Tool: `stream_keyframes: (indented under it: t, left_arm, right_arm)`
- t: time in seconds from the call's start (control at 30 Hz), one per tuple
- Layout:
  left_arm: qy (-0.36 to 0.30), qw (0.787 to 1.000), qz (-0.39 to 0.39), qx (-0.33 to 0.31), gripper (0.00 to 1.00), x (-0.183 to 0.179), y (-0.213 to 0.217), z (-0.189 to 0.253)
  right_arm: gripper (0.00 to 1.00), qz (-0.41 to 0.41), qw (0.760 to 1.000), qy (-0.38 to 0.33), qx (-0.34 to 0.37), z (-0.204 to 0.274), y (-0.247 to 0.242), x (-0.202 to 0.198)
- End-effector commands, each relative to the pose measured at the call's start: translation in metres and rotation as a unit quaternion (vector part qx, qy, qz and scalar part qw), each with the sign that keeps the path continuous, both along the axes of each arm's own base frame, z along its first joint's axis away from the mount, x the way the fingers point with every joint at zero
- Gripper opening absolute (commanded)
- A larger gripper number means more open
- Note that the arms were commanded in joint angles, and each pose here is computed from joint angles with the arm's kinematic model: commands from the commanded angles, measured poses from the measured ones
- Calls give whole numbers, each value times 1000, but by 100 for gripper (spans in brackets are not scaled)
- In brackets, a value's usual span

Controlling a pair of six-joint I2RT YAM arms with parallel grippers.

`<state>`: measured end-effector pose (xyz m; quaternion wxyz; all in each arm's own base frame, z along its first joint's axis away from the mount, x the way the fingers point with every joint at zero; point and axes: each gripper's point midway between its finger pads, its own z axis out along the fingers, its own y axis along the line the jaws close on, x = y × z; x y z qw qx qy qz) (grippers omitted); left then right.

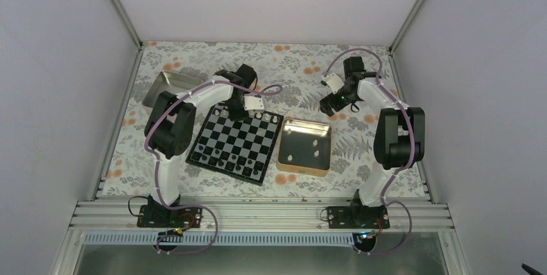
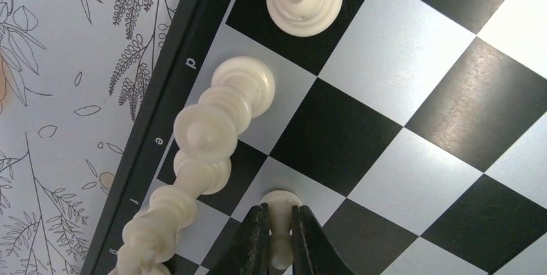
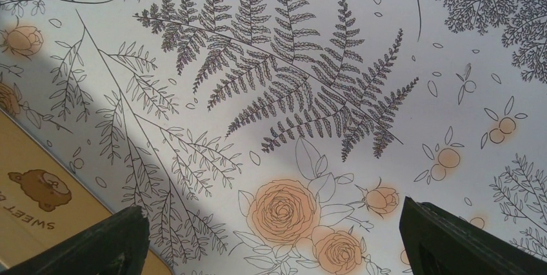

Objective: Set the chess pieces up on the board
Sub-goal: Place the chess piece on the chessboard, then pick up the chess piece from the storage box.

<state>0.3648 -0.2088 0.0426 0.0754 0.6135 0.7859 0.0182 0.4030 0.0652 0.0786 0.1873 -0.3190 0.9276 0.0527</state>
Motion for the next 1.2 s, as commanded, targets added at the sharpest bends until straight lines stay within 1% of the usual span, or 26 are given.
stream_keyframes:
  t: [0.0, 0.13, 0.27, 0.5, 0.7, 0.8, 0.87, 0.93, 1.0, 1.03, 1.07, 1.1, 1.17]
  left_arm:
    - [4, 1000, 1, 9, 8, -1, 3, -5]
    - [0, 1000, 1, 11, 15, 0, 4, -2]
    - [-10, 1000, 1, 12, 27, 3, 4, 7]
    - [-22, 1000, -3, 3, 29, 5, -2, 36]
    - [-44, 999, -17, -28, 29, 1, -17, 91]
    - [-70, 997, -20, -40, 30, 1, -22, 124]
    - [-89, 993, -27, -66, 31, 0, -32, 147]
    - [-123, 987, -29, -96, 39, 4, -46, 170]
    - [-171, 978, -19, -118, 50, 18, -53, 186]
    - [-195, 973, -10, -119, 60, 27, -53, 189]
    - [-230, 965, 3, -124, 74, 42, -53, 194]
    - [-250, 961, 13, -120, 83, 51, -50, 192]
    - [-286, 952, 34, -102, 95, 70, -38, 182]
  right_arm:
    - [100, 6, 1000, 8, -3, -5, 3, -3]
    - [100, 6, 1000, 9, -3, -6, 3, -4]
    - [100, 6, 1000, 9, -2, -6, 3, -4]
    - [100, 8, 1000, 10, -2, -5, 4, -5]
    - [100, 9, 1000, 7, -1, -4, 5, -4]
    - [100, 13, 1000, 6, 0, -3, 6, -4]
    - [100, 21, 1000, 7, -1, -1, 8, -6]
    - [100, 41, 999, 6, 0, 2, 16, -11]
    - [100, 72, 997, -5, 1, 12, 28, -18]
    - [100, 85, 996, -17, -1, 20, 34, -20]
    - [100, 97, 995, -29, -1, 28, 39, -22]
    - [100, 108, 993, -39, -1, 36, 45, -23]
    - [100, 130, 990, -54, -5, 52, 58, -31]
